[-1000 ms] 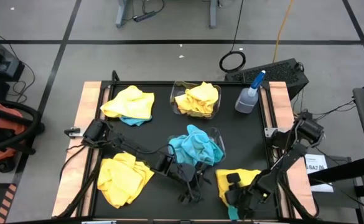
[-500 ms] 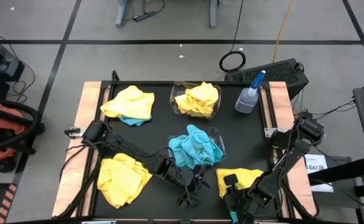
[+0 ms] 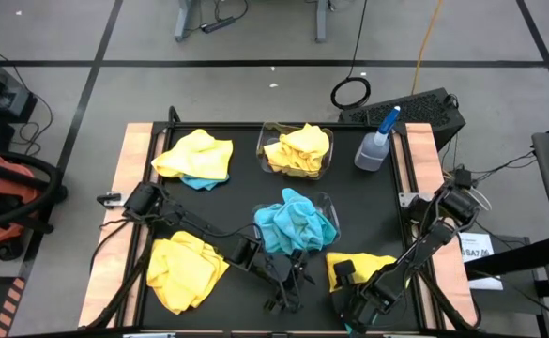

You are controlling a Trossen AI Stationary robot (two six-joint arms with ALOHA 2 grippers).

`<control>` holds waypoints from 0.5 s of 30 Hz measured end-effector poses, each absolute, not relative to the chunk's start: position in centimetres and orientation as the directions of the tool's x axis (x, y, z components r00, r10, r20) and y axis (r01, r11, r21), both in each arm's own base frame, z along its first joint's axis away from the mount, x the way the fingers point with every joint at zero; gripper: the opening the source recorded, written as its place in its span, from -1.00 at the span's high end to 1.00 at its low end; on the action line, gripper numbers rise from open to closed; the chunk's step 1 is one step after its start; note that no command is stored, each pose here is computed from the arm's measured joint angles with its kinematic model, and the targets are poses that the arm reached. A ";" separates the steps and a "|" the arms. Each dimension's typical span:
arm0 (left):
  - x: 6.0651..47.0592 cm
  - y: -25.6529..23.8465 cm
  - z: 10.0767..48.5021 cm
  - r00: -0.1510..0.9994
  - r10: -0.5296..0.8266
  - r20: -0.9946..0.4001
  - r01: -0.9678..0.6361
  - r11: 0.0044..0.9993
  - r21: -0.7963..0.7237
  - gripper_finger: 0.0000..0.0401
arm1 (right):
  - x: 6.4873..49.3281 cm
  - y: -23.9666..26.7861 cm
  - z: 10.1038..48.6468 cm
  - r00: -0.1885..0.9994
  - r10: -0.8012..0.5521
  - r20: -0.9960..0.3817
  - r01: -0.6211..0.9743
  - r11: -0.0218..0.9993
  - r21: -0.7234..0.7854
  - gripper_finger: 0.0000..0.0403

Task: Sort microfiber towel by color & place in baskets
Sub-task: Put the yellow microfiber cloth into the top transparent bin

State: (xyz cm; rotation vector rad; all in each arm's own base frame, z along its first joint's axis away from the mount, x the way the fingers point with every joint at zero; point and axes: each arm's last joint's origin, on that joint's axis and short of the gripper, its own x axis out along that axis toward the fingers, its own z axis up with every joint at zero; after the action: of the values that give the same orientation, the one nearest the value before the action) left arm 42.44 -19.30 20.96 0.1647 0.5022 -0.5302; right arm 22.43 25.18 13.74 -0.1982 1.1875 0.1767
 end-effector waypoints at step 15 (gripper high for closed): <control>42.4 -19.3 20.9 0.744 -0.442 -0.501 0.522 0.853 0.022 -0.66 | 22.5 25.3 17.5 0.364 0.020 -0.931 -0.312 0.945 -0.101 0.98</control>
State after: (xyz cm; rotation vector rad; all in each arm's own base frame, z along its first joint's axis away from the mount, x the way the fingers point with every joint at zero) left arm 42.41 -19.32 20.92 0.1654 0.5054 -0.5309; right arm 22.50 25.28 17.49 -0.2805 1.1828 0.2174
